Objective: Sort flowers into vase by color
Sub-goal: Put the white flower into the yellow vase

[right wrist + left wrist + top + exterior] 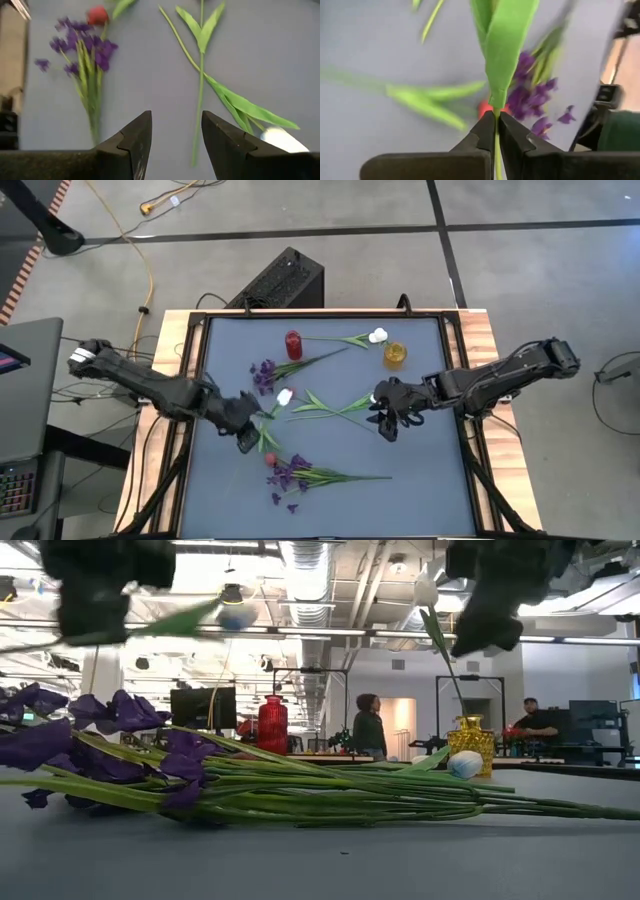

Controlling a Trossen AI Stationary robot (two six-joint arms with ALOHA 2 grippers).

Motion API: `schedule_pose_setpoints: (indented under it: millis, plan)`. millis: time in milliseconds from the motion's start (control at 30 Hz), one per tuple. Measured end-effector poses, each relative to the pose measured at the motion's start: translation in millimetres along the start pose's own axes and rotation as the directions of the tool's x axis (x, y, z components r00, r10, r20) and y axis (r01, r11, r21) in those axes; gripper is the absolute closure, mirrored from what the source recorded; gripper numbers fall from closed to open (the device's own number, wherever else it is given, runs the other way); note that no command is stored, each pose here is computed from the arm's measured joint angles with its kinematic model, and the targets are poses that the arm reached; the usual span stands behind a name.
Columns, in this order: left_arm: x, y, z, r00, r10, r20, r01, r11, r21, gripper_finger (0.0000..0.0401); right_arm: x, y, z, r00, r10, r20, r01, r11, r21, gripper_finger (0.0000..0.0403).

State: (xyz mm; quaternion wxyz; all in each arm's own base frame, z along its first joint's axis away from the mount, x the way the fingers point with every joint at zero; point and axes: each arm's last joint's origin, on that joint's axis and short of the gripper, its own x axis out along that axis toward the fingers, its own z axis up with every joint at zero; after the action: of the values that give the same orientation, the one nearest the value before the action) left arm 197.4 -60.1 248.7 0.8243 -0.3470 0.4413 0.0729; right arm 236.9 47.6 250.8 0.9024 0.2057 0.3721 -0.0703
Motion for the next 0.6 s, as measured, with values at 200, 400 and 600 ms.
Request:
schedule_pose_setpoints:
  millis: [200, 400, 600]
  plan:
    - [-36.3, -5.7, 34.6, 0.931, -0.049, 0.361, -0.054, 0.961, 0.270, 0.0400, -7.1, 8.3, 14.1, 0.997, 0.044, 0.069, -0.051, 0.993, 0.110, 0.0205]
    - [-46.6, -13.5, 68.2, 0.791, -0.202, 0.578, -0.143, 0.857, 0.495, 0.0401, -12.0, 21.0, 34.4, 0.949, 0.167, 0.268, -0.210, 0.968, 0.140, 0.0205]
    - [-41.1, -10.9, 100.8, 0.697, -0.348, 0.627, -0.137, 0.793, 0.593, 0.0401, -20.7, 29.0, 52.5, 0.855, 0.196, 0.481, -0.257, 0.964, 0.064, 0.0205]
